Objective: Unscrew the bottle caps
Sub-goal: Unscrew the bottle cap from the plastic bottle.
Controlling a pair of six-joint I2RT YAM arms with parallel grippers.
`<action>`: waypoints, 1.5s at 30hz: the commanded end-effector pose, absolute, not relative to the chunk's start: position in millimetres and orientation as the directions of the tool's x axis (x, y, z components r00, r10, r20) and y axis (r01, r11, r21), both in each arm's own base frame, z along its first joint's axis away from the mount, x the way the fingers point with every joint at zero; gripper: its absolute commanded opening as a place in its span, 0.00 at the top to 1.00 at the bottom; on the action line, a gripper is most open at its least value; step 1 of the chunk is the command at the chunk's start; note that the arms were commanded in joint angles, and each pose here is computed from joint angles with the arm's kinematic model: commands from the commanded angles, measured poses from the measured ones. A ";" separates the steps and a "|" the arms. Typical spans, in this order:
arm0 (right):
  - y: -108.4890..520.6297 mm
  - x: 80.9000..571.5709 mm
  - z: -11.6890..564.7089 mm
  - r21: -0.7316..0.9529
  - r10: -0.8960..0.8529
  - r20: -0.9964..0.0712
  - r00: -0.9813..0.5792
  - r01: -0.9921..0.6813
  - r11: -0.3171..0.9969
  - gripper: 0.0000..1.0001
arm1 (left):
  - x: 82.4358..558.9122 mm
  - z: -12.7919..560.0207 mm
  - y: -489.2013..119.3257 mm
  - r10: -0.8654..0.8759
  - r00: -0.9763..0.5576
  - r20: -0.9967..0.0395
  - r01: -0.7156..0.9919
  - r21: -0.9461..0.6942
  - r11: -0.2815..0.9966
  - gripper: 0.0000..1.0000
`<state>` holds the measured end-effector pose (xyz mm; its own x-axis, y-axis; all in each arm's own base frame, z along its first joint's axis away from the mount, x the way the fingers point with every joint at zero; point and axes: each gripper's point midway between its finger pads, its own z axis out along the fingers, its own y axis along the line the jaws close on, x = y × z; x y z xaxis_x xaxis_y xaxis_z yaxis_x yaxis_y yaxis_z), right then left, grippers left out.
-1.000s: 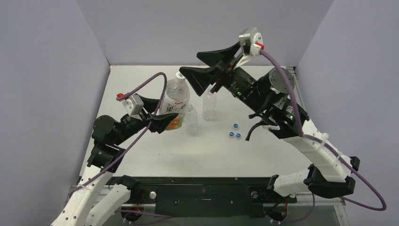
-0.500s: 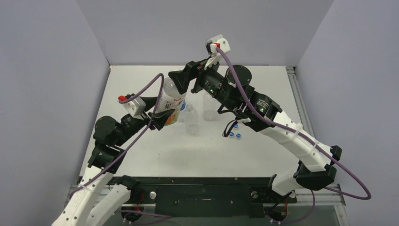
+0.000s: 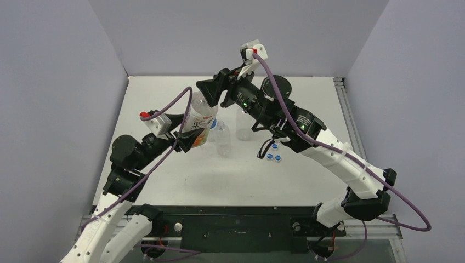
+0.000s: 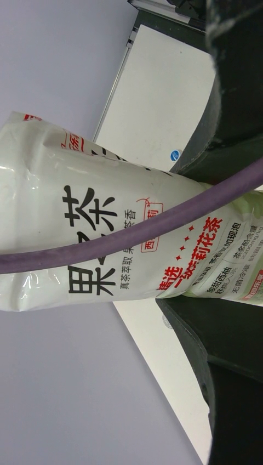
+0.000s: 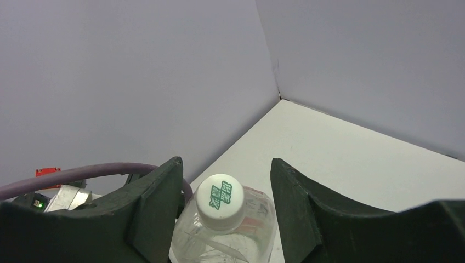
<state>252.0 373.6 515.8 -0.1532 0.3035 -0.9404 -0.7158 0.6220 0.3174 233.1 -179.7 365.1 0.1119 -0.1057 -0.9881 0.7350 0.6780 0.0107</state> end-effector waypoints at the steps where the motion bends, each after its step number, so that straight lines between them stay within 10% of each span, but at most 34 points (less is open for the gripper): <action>1: 381.5 248.6 529.3 0.338 0.347 -0.926 -0.149 -0.737 0.586 0.44 | 246.1 369.0 -160.6 -0.082 0.132 -0.988 0.637 0.022 0.770 1.00; 21: 382.0 250.2 530.0 0.334 0.342 -0.927 -0.152 -0.749 0.572 1.00 | 242.8 374.4 -161.3 -0.097 0.137 -0.986 0.645 0.014 0.764 1.00; 45: 338.3 103.8 577.7 -0.021 0.381 -0.923 -0.056 -0.981 -0.195 1.00 | 123.0 399.4 -221.1 -0.212 -0.103 -0.972 0.981 -0.134 0.139 1.00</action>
<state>138.5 361.6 553.5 -0.1163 0.3384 -0.9338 -0.9926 -0.0718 0.0976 143.6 -221.1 370.1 -0.1718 -0.1927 -0.9661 0.9512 0.2227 -0.2136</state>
